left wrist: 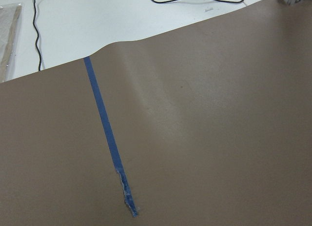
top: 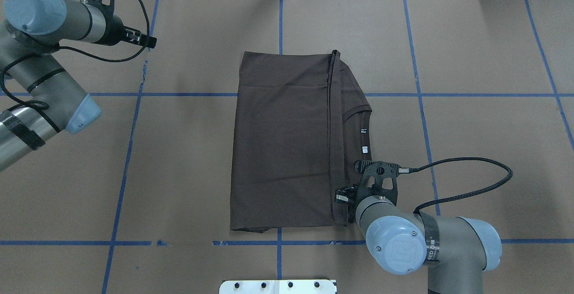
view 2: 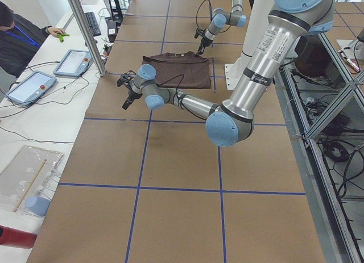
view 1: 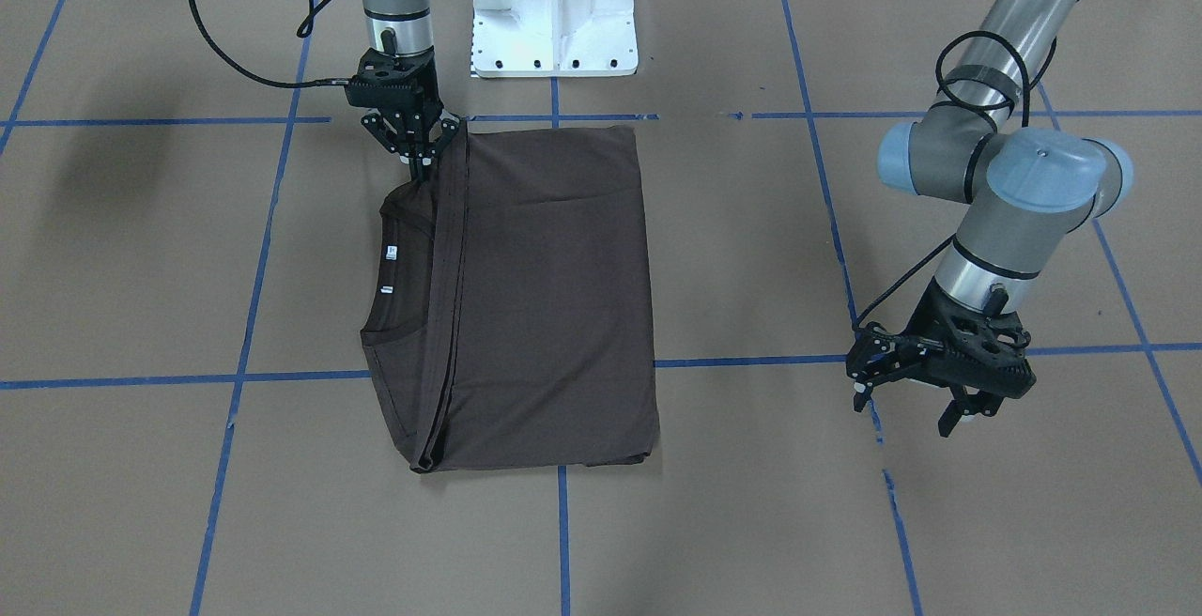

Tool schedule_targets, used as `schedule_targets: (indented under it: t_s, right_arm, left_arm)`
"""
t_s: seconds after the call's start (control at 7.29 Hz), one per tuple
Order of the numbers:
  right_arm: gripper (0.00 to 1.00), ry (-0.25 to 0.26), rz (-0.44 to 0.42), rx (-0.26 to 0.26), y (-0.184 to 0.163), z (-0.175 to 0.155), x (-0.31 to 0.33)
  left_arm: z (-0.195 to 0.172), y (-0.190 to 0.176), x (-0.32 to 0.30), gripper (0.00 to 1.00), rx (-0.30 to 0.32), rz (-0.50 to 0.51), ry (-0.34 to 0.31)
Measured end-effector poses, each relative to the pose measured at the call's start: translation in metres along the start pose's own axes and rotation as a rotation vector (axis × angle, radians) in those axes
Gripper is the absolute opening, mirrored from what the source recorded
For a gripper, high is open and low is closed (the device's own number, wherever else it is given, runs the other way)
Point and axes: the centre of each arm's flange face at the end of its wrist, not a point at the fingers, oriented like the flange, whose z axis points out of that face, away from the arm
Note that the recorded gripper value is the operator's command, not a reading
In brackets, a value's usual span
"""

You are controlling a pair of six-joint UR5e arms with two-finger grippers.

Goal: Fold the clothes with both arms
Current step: 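Drag the shirt with the right gripper toward the robot, straightening it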

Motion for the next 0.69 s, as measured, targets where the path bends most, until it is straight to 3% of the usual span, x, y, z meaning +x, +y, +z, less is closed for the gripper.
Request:
schedule_targets:
  t_s: [0.27, 0.55, 0.69]
  right_arm:
    - [1.00, -0.023, -0.115, -0.020, -0.005, -0.032, -0.007]
    - [0.96, -0.020, -0.216, -0.047, 0.022, -0.049, -0.015]
    - [0.79, -0.018, -0.265, -0.039, 0.040, -0.051, -0.019]
  left_arm:
    - [0.001, 0.001, 0.000, 1.00, -0.002, 0.000, 0.000]
    - [0.001, 0.001, 0.000, 1.00, -0.002, 0.000, 0.000]
    - [0.001, 0.002, 0.000, 1.00, -0.003, 0.000, 0.000]
